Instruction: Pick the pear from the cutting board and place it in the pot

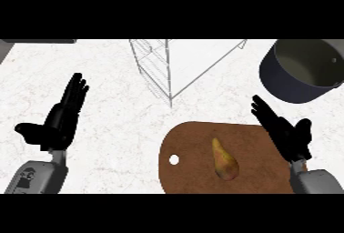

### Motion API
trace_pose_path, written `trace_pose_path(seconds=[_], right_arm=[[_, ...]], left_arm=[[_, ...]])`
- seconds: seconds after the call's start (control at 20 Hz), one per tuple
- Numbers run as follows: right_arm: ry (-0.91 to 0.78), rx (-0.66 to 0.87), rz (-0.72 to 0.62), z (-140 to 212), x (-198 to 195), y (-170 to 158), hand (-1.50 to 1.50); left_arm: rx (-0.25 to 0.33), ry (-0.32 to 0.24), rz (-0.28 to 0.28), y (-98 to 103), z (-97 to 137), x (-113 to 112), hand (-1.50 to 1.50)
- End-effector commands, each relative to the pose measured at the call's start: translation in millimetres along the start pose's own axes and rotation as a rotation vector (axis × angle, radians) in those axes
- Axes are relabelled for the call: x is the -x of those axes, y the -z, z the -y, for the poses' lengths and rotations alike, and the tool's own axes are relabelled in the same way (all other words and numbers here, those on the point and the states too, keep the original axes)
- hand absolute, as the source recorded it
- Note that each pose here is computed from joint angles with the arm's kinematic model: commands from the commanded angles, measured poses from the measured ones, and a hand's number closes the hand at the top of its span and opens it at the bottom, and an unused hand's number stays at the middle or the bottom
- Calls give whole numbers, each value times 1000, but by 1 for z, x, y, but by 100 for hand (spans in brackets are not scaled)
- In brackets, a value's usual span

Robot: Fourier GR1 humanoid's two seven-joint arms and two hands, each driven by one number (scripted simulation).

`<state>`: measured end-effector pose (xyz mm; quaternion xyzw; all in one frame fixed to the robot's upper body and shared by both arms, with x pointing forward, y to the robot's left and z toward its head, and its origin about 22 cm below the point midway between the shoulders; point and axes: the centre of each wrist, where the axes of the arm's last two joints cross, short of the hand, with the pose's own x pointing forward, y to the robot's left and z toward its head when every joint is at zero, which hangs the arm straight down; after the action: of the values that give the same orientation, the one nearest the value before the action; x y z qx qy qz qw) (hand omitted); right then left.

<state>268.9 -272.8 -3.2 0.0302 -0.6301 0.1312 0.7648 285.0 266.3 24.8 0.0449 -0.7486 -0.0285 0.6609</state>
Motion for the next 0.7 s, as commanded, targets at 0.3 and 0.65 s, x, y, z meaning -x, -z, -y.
trace_pose_path(seconds=[0.3, 0.65], right_arm=[[-405, -595, 282, -9, -144, 54, 150], [-204, -879, 361, 54, -128, 79, -150]], left_arm=[[42, -49, 88, 23, 17, -25, 0], [8, -101, 94, 36, 23, -47, 0]])
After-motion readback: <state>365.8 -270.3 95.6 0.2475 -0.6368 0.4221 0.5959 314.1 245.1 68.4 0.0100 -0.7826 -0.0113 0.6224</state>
